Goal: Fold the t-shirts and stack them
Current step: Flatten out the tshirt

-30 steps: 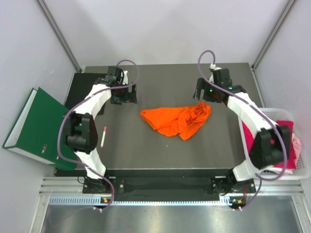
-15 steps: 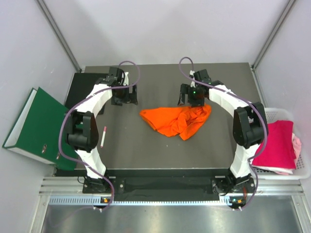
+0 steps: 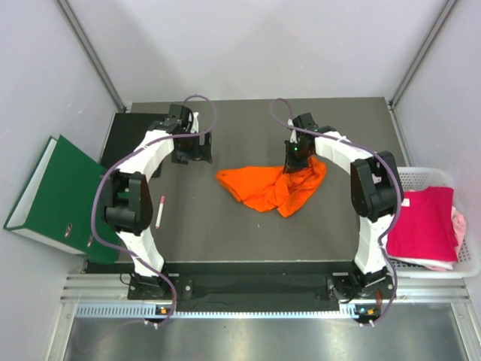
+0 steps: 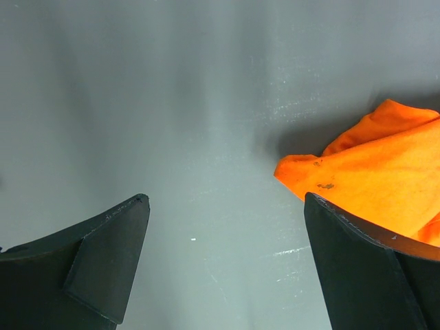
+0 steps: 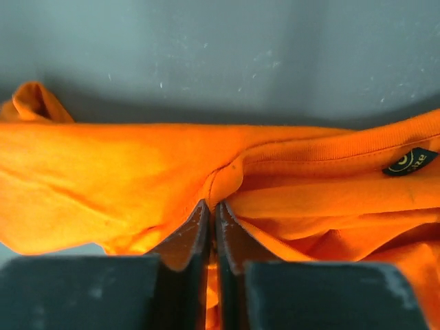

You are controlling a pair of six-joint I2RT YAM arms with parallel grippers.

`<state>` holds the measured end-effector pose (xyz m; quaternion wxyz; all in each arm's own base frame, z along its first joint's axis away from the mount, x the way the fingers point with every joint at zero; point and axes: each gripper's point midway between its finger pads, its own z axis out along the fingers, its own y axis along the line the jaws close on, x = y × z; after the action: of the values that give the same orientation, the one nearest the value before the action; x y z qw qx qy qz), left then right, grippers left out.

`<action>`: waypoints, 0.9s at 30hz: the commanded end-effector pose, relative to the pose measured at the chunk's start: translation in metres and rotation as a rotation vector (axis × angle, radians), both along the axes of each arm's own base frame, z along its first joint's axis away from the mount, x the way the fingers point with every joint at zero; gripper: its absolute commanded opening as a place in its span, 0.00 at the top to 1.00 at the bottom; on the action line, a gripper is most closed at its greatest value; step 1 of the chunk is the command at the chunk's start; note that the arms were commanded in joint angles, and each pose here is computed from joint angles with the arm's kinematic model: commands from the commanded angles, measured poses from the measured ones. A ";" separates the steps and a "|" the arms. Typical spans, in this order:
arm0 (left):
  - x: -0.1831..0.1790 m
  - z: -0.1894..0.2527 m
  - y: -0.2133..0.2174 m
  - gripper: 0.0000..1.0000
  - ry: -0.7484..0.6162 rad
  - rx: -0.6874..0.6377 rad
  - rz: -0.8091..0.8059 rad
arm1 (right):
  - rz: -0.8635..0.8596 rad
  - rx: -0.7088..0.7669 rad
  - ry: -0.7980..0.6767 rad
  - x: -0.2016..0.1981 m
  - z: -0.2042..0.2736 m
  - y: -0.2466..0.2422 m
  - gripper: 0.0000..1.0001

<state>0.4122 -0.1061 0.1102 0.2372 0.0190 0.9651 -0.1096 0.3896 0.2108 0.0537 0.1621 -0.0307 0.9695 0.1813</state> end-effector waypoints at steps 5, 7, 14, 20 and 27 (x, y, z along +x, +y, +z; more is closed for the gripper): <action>0.000 0.003 0.009 0.01 -0.005 0.040 0.012 | 0.013 0.042 -0.263 0.035 0.101 0.020 1.00; 0.001 0.006 0.012 0.01 -0.017 0.048 0.037 | 0.005 0.005 -0.346 0.041 0.132 0.017 1.00; 0.011 0.023 0.025 0.01 -0.070 0.034 0.091 | -0.210 -0.124 -0.758 0.061 0.279 -0.028 1.00; 0.010 0.022 0.038 0.01 -0.068 0.069 0.105 | -0.550 -0.272 -1.099 0.016 0.413 -0.128 1.00; 0.009 0.017 0.041 0.01 -0.054 0.066 0.119 | -0.763 -0.451 -1.298 -0.037 0.503 -0.197 1.00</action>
<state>0.4197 -0.0691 0.1076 0.2441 -0.0233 0.9672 -0.0655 0.3824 0.0640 0.4914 0.6914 0.1053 0.7122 -0.0600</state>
